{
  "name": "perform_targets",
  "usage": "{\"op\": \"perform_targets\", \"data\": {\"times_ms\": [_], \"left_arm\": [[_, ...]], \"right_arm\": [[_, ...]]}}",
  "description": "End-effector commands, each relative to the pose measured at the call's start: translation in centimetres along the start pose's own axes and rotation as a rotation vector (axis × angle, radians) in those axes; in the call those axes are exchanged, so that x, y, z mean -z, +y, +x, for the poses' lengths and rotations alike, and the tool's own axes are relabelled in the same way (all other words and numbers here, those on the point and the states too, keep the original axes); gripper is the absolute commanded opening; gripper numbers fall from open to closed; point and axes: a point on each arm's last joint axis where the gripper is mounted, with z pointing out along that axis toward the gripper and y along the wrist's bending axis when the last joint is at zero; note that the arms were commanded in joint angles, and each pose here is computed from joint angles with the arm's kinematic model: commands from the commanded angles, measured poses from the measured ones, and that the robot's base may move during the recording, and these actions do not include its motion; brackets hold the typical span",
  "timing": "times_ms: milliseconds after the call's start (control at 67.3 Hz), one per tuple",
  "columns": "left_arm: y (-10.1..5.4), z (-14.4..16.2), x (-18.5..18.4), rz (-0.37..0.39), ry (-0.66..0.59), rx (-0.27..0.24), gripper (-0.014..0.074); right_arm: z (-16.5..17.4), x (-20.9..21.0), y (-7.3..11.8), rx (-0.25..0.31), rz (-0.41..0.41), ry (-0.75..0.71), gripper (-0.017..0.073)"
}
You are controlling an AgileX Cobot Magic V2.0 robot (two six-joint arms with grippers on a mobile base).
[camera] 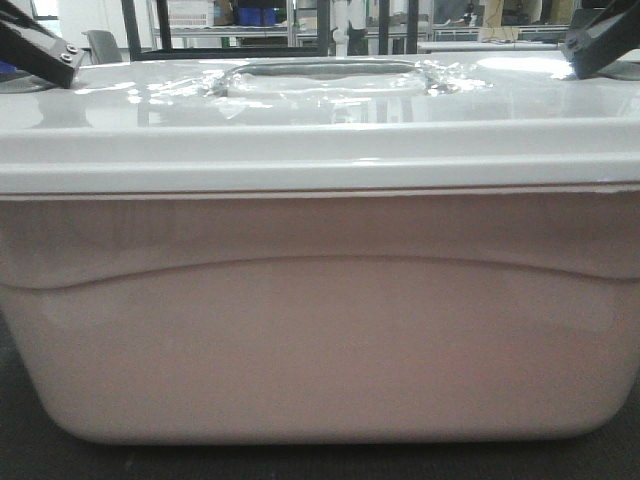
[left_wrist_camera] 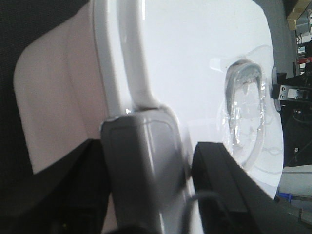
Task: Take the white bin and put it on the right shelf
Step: 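Lift the white bin off the table with both grippers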
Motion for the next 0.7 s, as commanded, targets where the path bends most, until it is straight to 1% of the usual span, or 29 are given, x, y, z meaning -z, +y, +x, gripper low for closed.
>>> {"op": "perform_targets", "data": {"times_ms": [0,356,520,683], "left_arm": [[-2.57,0.29,0.49,0.165,0.042,-0.039,0.0206],[-2.56,0.29,0.49,0.165,0.042,-0.039,0.0206],[-2.55,0.28,0.49,0.164,0.040,-0.039,0.0206],[-2.52,0.24,0.48,0.160,0.036,-0.039,0.0206]], "right_arm": [[0.58,0.67,2.26,0.066,-0.151,0.064,0.0397],[0.55,0.67,2.24,0.065,-0.149,0.061,0.0395],[0.57,0.66,2.18,0.067,-0.143,0.063,0.0345],[0.62,0.66,2.13,0.070,-0.137,0.069,0.0344]]}}
